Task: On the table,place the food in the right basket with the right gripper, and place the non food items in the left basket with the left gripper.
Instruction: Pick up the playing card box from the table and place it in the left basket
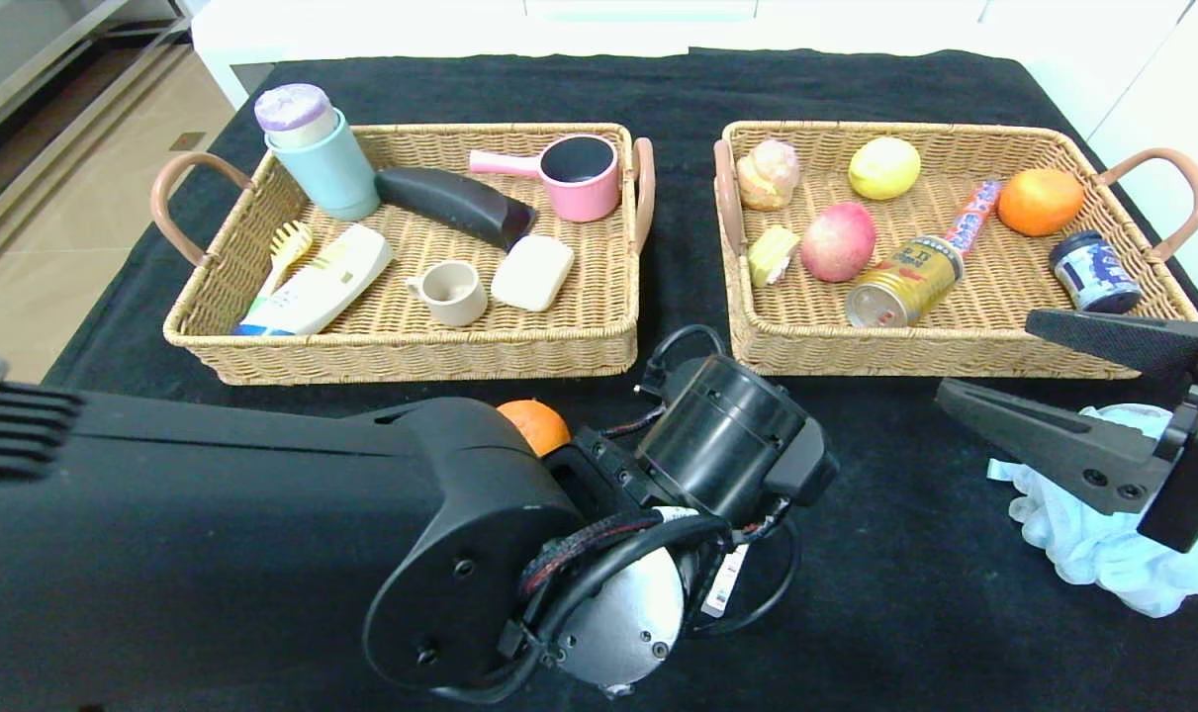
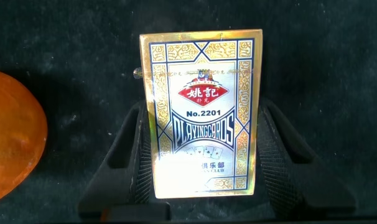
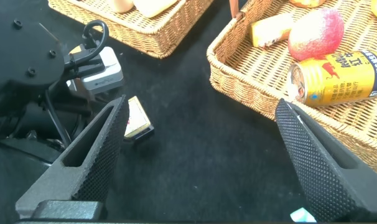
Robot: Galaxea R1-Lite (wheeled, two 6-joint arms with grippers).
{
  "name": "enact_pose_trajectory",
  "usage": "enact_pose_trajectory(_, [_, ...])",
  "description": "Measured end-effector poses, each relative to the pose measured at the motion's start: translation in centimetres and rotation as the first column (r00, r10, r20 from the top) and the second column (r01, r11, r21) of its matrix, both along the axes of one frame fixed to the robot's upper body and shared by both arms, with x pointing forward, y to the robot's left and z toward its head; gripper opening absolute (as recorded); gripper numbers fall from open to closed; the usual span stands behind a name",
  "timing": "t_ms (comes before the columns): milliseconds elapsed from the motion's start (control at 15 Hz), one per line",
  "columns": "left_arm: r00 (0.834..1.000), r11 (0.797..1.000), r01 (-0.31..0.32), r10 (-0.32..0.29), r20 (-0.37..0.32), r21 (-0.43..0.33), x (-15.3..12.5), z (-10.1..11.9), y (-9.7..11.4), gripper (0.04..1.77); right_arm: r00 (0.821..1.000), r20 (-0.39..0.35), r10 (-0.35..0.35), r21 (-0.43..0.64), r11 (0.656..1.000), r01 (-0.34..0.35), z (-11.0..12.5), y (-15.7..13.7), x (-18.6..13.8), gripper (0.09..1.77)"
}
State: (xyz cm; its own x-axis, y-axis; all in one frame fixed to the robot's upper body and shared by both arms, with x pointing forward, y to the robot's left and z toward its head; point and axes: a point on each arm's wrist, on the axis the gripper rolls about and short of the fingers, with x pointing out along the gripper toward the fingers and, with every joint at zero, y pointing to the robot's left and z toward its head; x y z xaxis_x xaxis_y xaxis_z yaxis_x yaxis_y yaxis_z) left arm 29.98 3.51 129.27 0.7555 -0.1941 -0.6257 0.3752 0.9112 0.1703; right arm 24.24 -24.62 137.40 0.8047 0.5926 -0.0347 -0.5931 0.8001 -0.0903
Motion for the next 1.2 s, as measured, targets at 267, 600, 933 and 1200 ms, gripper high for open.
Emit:
enact_pose_trajectory(267, [1.000,0.999,0.004,-0.003,0.021,-0.032,-0.4,1.3,0.5,1.02,1.000,0.001,0.005,-0.004,1.000,-0.005,-0.1,0.0,-0.1,1.71])
enact_pose_trajectory(600, [0.992,0.982,0.014,0.010,0.125,-0.189,-0.5,4.2,0.8,1.02,1.000,0.004,0.012,-0.002,1.000,-0.012,0.0,0.1,-0.3,1.71])
enact_pose_trajectory(933, [0.974,0.962,0.035,0.028,0.226,-0.270,0.1,6.6,1.5,1.02,1.000,0.003,0.013,-0.004,1.000,-0.013,-0.1,0.1,-0.3,1.71])
enact_pose_trajectory(1200, [0.953,0.954,0.058,0.035,0.301,-0.295,0.8,8.1,1.9,1.02,1.000,0.001,0.012,-0.005,1.000,-0.012,-0.1,0.1,-0.2,1.71])
